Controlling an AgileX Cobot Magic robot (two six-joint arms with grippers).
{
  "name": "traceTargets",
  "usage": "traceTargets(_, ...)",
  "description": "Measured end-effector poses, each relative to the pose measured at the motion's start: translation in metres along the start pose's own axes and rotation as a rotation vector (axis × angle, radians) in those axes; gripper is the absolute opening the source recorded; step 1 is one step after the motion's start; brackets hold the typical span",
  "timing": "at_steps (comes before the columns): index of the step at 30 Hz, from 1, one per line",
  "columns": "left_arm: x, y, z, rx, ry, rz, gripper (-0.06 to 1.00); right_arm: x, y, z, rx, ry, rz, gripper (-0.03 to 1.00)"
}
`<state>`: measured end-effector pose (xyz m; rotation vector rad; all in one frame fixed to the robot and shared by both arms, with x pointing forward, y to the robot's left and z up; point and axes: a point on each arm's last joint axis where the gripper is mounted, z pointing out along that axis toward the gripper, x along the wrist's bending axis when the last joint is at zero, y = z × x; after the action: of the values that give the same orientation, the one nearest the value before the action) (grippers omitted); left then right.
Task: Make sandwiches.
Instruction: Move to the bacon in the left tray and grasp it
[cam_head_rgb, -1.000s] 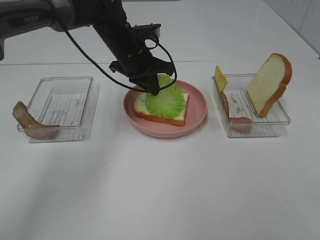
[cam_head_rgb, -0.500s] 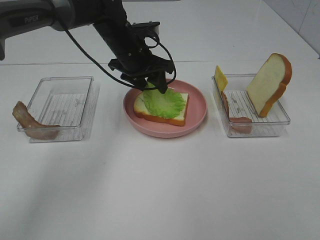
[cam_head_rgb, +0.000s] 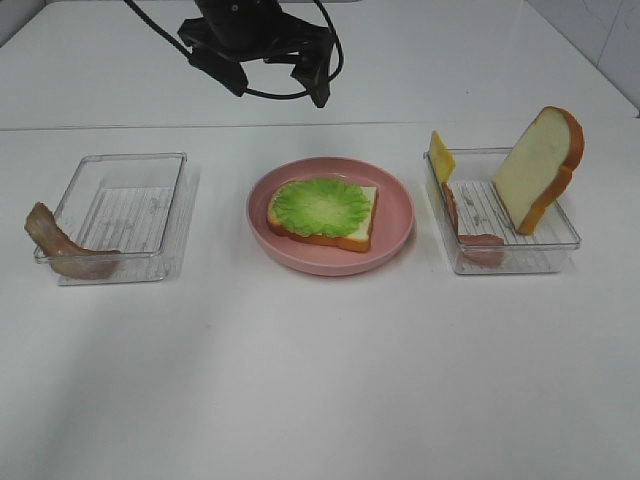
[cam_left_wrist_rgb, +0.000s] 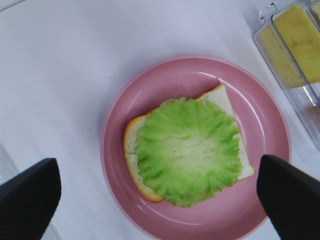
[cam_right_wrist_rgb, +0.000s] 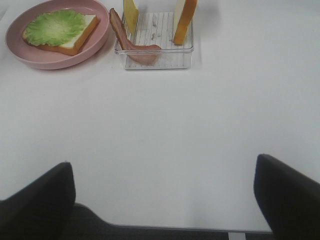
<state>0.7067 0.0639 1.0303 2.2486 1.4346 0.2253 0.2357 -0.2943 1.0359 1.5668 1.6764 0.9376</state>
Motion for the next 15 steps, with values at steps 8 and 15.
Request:
traceTargets(8, 0.034, -0.03, -0.038, 0.095, 0.098, -0.061, 0.99, 0.0, 0.0, 0.0, 0.0, 0.0, 0.0, 0.94)
traceTargets(15, 0.109, -0.086, -0.095, 0.178, 0.201, -0.25, 0.99, 0.0, 0.0, 0.0, 0.0, 0.0, 0.0, 0.94)
